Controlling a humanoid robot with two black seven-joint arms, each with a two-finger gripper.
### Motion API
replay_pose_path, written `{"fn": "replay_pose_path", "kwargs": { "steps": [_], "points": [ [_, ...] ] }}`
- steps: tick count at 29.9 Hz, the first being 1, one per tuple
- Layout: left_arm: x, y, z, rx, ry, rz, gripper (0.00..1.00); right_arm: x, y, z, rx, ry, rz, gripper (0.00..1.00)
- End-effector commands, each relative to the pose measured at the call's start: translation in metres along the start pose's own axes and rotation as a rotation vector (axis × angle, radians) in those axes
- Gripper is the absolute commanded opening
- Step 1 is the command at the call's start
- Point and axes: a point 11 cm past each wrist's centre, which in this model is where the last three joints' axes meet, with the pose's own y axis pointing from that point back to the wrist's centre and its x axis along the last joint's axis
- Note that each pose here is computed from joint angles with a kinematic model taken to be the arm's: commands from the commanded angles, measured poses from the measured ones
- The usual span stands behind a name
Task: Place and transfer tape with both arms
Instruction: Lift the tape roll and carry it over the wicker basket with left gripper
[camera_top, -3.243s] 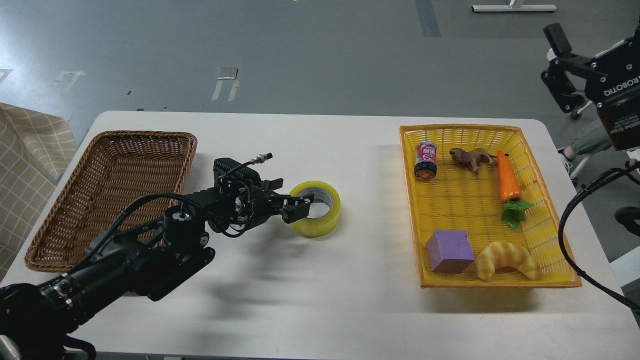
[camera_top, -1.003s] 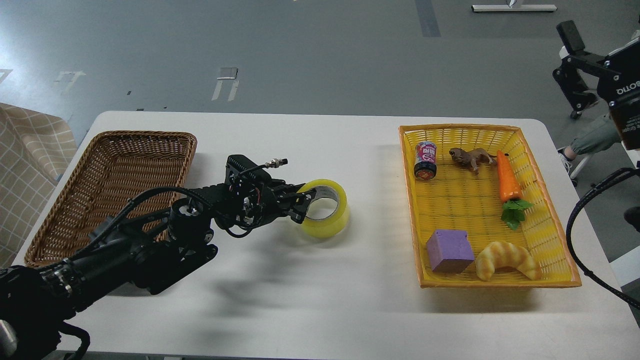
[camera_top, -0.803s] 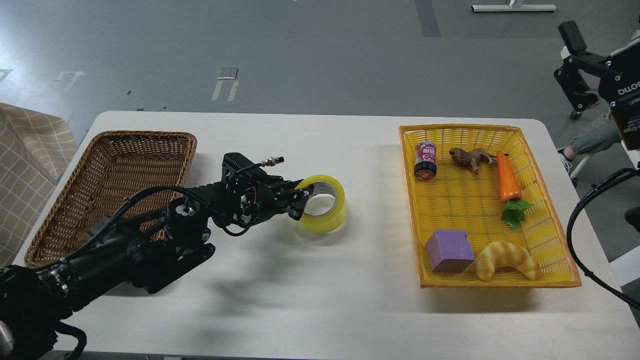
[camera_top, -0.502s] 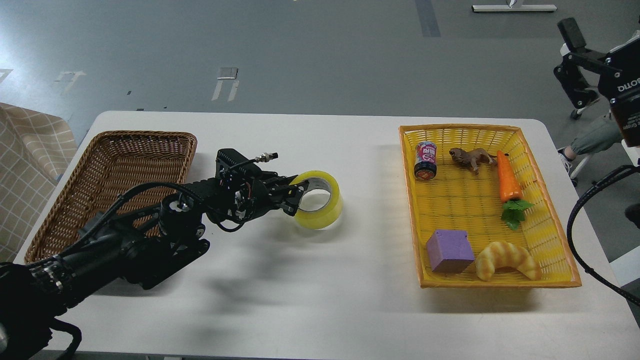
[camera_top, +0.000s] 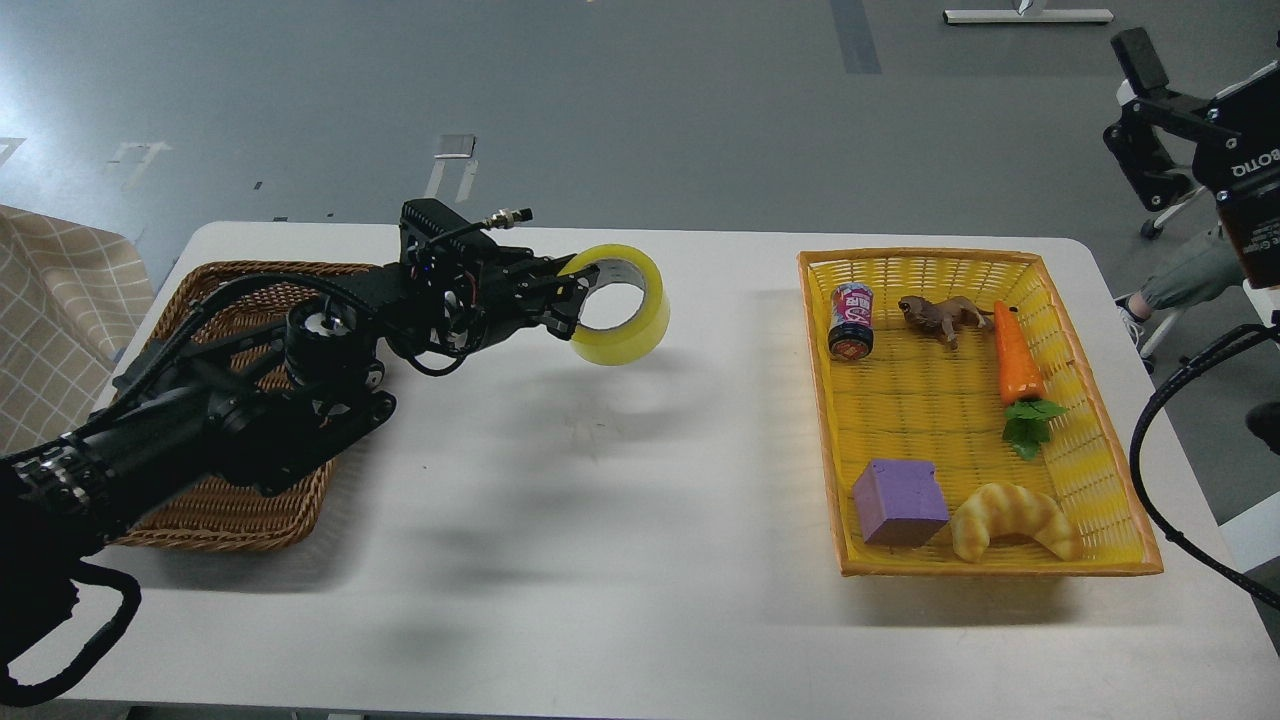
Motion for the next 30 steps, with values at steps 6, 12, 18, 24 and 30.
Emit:
{"fn": "replay_pose_path", "kwargs": {
  "steps": [6, 12, 18, 24, 30],
  "points": [
    [0.011, 0.017, -0.033, 0.073, -0.038, -0.001, 0.0, 0.0, -0.001, -0.002, 0.002, 0.004, -0.005, 1.0],
    [0.014, 0.036, -0.059, 0.127, -0.059, -0.01, 0.0, -0.001, -0.002, -0.003, 0.002, 0.01, -0.014, 1.0],
    [0.01, 0.057, -0.082, 0.179, -0.076, -0.022, 0.0, -0.002, -0.004, -0.005, 0.008, 0.015, -0.024, 1.0],
    [0.017, 0.079, -0.105, 0.215, -0.096, -0.012, 0.0, -0.003, -0.005, -0.006, 0.008, 0.018, -0.029, 1.0],
    [0.014, 0.101, -0.123, 0.252, -0.122, 0.036, 0.0, -0.003, -0.005, -0.006, 0.008, 0.018, -0.029, 1.0]
  ]
}}
